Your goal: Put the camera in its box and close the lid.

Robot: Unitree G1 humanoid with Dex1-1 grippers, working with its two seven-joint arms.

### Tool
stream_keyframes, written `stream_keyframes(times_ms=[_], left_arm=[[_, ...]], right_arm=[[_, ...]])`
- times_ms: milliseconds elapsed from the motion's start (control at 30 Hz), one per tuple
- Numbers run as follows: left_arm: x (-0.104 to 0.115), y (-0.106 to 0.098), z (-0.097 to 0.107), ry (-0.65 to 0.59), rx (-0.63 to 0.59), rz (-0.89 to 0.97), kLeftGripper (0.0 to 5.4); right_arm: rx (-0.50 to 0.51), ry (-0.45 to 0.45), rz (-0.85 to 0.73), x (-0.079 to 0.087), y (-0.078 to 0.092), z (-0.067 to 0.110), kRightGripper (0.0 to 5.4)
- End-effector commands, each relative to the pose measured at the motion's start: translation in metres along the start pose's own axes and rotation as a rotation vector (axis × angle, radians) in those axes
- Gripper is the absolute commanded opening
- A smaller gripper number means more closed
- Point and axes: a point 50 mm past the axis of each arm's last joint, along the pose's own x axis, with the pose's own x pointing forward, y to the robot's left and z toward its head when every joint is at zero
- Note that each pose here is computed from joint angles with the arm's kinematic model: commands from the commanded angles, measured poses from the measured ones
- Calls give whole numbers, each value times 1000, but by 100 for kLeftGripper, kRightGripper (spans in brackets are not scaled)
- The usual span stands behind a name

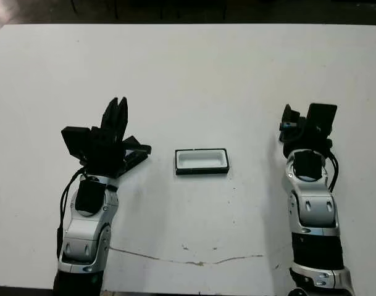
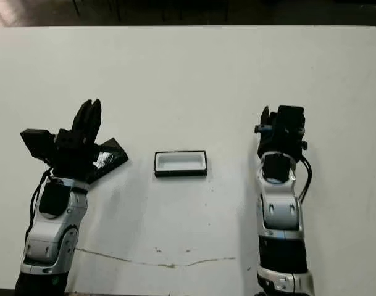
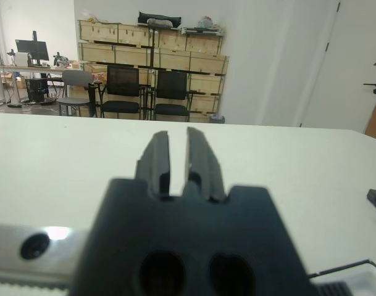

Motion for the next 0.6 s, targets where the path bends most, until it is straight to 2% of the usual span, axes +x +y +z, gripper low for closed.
stream_keyframes(times_ms=[33, 267, 467, 600], left_arm=[[-3, 3, -7, 35, 7, 2, 0], [-3, 4, -8, 36, 1, -8, 0], [-3, 5, -9, 36, 18, -13, 0], [-4, 7, -9, 32, 21, -13, 0]], right_arm=[[34, 44, 1, 3, 1, -11, 384], [45, 87, -18, 9, 1, -17, 538], [37, 112, -24, 8, 3, -19, 538], [81, 125, -30, 4, 8, -20, 538]])
